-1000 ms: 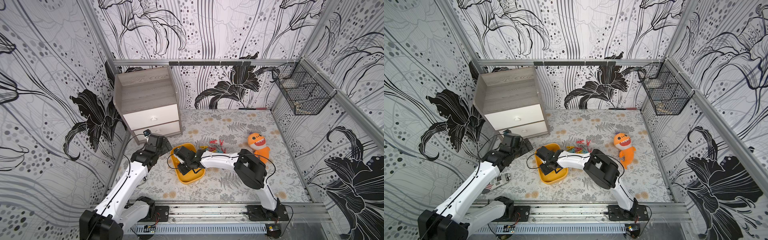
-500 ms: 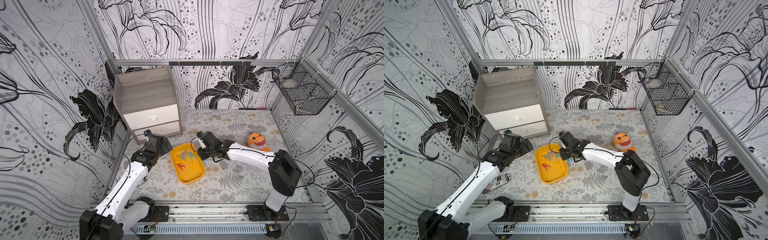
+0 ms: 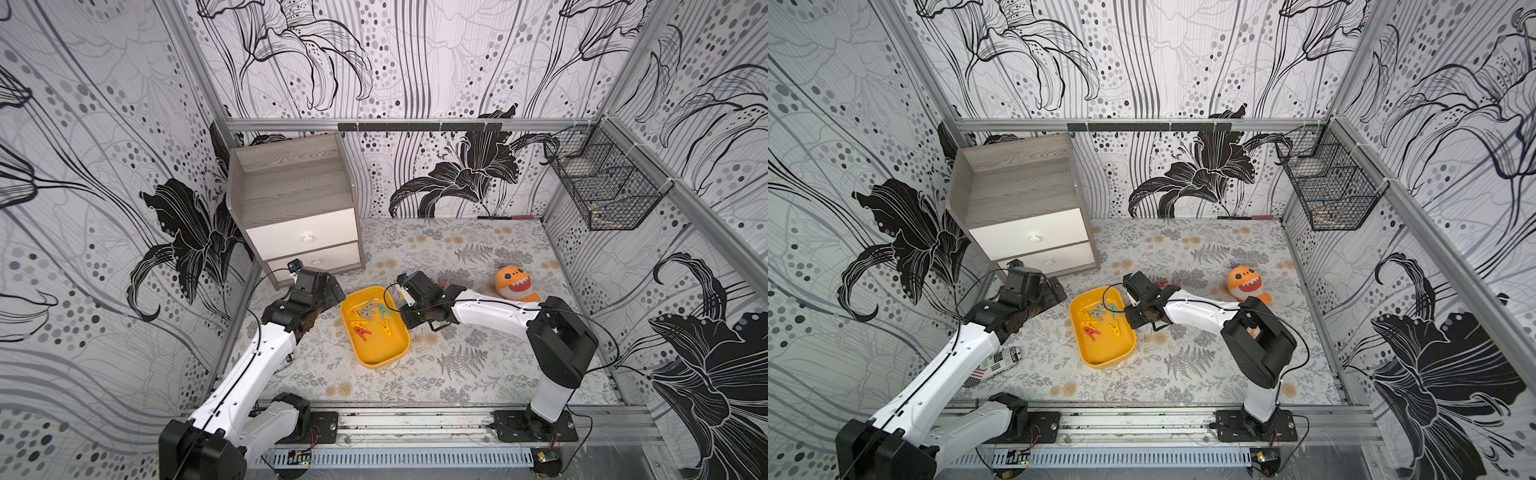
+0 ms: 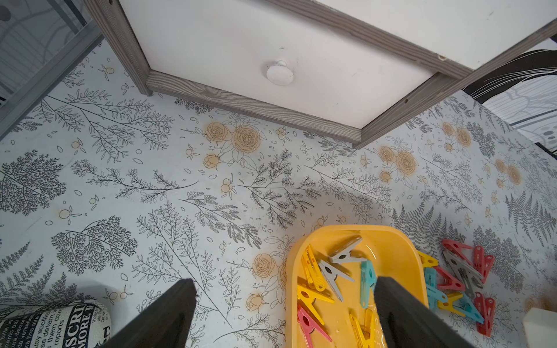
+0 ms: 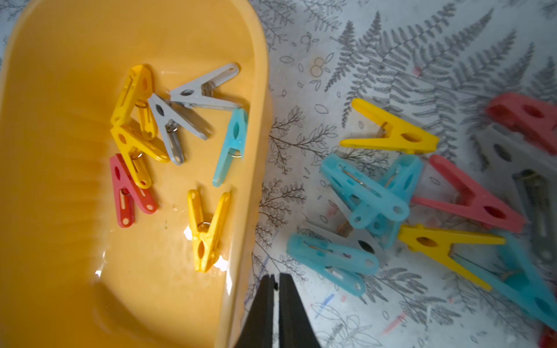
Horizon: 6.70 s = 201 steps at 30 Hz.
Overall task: Put the clothespins into the storage box
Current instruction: Move the storage box to the center of the board, then pick up the clothespin from the center of the board, then place the clothespin in the storage box, then pick up the clothespin from the center of the board.
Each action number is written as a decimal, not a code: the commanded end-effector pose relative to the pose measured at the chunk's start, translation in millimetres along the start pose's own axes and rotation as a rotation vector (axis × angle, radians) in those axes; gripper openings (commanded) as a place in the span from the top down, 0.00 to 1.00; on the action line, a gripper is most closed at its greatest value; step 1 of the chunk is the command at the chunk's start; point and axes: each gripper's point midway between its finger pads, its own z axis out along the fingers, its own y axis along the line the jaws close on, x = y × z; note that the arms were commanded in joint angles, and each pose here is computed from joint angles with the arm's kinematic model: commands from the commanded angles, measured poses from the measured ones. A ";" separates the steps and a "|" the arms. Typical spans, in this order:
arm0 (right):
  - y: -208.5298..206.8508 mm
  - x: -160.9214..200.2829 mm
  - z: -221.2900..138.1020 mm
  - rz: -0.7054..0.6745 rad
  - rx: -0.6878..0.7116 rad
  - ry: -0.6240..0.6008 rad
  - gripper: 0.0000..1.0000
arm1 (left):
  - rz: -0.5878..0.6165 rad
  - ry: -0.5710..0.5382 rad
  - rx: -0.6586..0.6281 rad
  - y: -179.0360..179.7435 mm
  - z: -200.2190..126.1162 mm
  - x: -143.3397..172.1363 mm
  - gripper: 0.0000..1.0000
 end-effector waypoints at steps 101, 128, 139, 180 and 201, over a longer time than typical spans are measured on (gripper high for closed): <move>37.8 -33.3 -68.1 -0.290 -0.144 -0.116 0.96 | -0.001 -0.057 -0.010 -4.1 -6.7 -20.7 0.03; 115.0 2.6 43.1 -0.096 -0.231 0.044 0.95 | -0.056 -0.091 -0.062 11.5 -10.5 -32.4 0.03; 119.4 1.9 64.5 -0.100 -0.235 0.067 0.94 | -0.051 -0.096 -0.063 11.8 -12.0 -33.6 0.03; -53.4 -16.3 -22.4 0.038 0.136 -0.046 0.65 | -0.039 -0.088 -0.052 10.3 -11.4 -32.2 0.03; -63.5 -8.3 27.9 0.083 0.078 0.021 0.67 | -0.037 -0.089 -0.057 11.5 -12.2 -32.3 0.03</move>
